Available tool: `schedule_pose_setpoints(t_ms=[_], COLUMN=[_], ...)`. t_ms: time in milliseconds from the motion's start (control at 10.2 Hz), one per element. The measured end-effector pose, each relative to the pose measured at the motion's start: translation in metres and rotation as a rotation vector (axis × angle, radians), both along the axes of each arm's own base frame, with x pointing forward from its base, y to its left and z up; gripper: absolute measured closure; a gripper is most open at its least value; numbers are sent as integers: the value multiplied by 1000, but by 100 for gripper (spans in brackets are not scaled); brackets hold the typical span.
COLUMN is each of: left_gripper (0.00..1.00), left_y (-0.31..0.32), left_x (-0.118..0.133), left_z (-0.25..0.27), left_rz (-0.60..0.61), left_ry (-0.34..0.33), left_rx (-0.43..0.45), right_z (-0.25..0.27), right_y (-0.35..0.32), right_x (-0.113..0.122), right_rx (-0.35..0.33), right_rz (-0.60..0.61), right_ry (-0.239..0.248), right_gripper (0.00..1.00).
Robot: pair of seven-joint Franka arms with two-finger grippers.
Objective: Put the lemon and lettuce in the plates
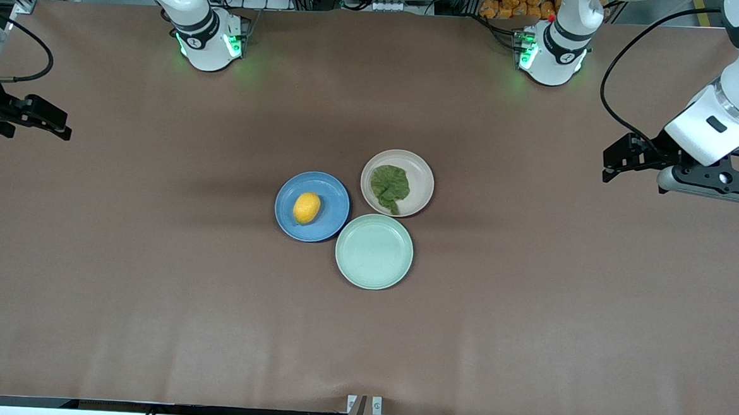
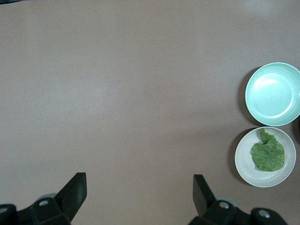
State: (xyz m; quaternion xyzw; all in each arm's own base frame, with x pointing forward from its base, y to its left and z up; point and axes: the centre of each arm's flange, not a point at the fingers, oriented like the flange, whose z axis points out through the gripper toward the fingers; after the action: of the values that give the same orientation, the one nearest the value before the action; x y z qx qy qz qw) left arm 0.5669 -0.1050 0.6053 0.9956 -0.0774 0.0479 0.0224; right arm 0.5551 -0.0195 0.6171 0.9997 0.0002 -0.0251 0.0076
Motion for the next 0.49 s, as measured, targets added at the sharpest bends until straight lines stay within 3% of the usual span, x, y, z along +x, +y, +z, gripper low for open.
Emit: schedule_pose_setpoints(t_ms=[488], left_gripper=[0], left_y=[-1], left_x=[1], left_z=[6], left_rz=[-1], left_ry=[-21], left_rx=[-4], right_z=[0], right_y=[1], right_x=[0], right_rx=[0], right_rz=[2], right_ry=[0], right_gripper=[0])
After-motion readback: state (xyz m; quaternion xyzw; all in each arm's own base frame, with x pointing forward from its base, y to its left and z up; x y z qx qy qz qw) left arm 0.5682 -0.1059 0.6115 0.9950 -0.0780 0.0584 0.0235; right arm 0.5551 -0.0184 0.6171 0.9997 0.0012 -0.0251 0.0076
